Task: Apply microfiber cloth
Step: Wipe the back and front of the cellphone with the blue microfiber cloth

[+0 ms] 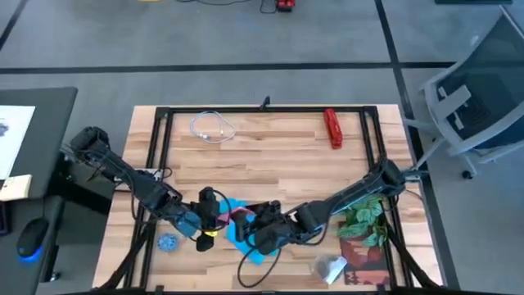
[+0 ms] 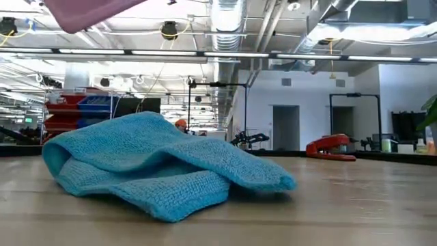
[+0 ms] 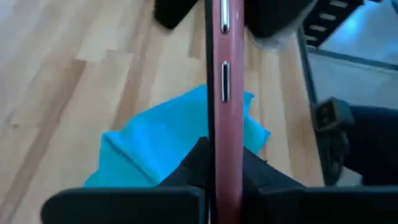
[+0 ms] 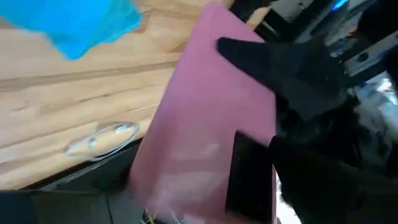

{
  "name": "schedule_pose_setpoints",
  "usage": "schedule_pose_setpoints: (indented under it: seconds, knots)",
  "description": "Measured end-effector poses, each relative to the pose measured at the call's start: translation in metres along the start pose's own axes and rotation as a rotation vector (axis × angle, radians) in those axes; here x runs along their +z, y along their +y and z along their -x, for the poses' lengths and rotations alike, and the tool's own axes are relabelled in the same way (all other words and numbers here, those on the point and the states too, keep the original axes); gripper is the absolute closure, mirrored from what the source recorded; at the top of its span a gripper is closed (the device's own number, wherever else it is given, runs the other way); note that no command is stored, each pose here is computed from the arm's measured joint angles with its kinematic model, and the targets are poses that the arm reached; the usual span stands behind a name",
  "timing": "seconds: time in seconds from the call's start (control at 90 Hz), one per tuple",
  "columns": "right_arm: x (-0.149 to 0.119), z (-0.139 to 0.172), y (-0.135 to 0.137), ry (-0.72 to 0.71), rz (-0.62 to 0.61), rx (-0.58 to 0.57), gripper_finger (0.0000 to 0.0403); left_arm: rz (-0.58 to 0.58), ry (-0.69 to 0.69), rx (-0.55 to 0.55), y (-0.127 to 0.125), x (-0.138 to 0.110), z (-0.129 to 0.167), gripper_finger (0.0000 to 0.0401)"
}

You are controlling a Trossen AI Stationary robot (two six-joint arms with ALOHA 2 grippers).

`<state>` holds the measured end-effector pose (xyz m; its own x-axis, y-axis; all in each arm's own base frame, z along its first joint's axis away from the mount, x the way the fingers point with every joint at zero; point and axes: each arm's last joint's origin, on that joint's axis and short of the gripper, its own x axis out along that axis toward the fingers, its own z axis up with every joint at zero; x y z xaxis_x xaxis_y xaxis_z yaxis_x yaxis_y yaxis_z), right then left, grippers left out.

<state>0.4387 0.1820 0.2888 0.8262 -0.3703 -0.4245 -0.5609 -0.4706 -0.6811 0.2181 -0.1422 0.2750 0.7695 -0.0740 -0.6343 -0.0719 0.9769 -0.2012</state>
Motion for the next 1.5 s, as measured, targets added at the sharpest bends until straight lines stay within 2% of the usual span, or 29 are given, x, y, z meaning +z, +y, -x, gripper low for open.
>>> schedule_pose_setpoints:
  seconds: [0.156,0.289,0.367,0.5,0.611,0.789,0.844,0.889,0.933,1.067,1.156,1.311,1.5]
  knots:
    - [0.004,-0.005,-0.001,0.006,-0.043,-0.019,0.0130,-0.016,0.017,-0.009,0.001,0.000,-0.001,0.0388]
    - [0.007,-0.002,-0.002,-0.019,-0.180,-0.030,0.0215,-0.038,0.025,-0.052,0.000,0.001,0.001,0.0374]
    - [0.010,0.000,-0.003,-0.025,-0.198,-0.032,0.0269,-0.054,0.028,-0.066,0.000,0.002,0.001,0.0361]
    - [0.013,0.004,-0.002,-0.013,-0.237,-0.021,0.0298,-0.079,0.032,-0.061,0.003,0.004,-0.001,0.0322]
    - [0.014,0.004,0.000,-0.001,-0.392,0.003,0.0311,-0.137,0.047,-0.069,0.007,0.005,0.001,0.0271]
    - [0.013,0.004,0.008,0.030,-0.626,0.064,0.0325,-0.208,0.063,-0.021,0.021,0.008,0.009,0.0199]
    - [0.012,0.002,0.015,0.057,-0.736,0.110,0.0372,-0.250,0.051,0.023,0.026,0.010,0.012,0.0186]
    - [0.009,-0.002,0.020,0.063,-0.830,0.141,0.0391,-0.274,0.038,0.037,0.028,0.011,0.014,0.0179]
    - [0.005,-0.006,0.022,0.033,-0.953,0.195,0.0393,-0.309,0.024,0.061,0.028,0.011,0.015,0.0177]
    - [-0.020,-0.011,0.034,-0.019,-1.255,0.452,0.0393,-0.379,0.003,0.130,0.026,0.011,0.009,0.0179]
    - [-0.032,-0.019,0.043,-0.017,-1.382,0.569,0.0393,-0.405,0.000,0.151,0.022,0.010,-0.002,0.0181]
    - [-0.042,-0.029,0.049,0.017,-1.457,0.598,0.0389,-0.445,0.040,0.292,0.020,0.001,-0.031,0.0182]
    - [-0.043,-0.030,0.050,0.013,-1.463,0.606,0.0388,-0.393,0.079,0.397,0.025,-0.007,-0.063,0.0182]
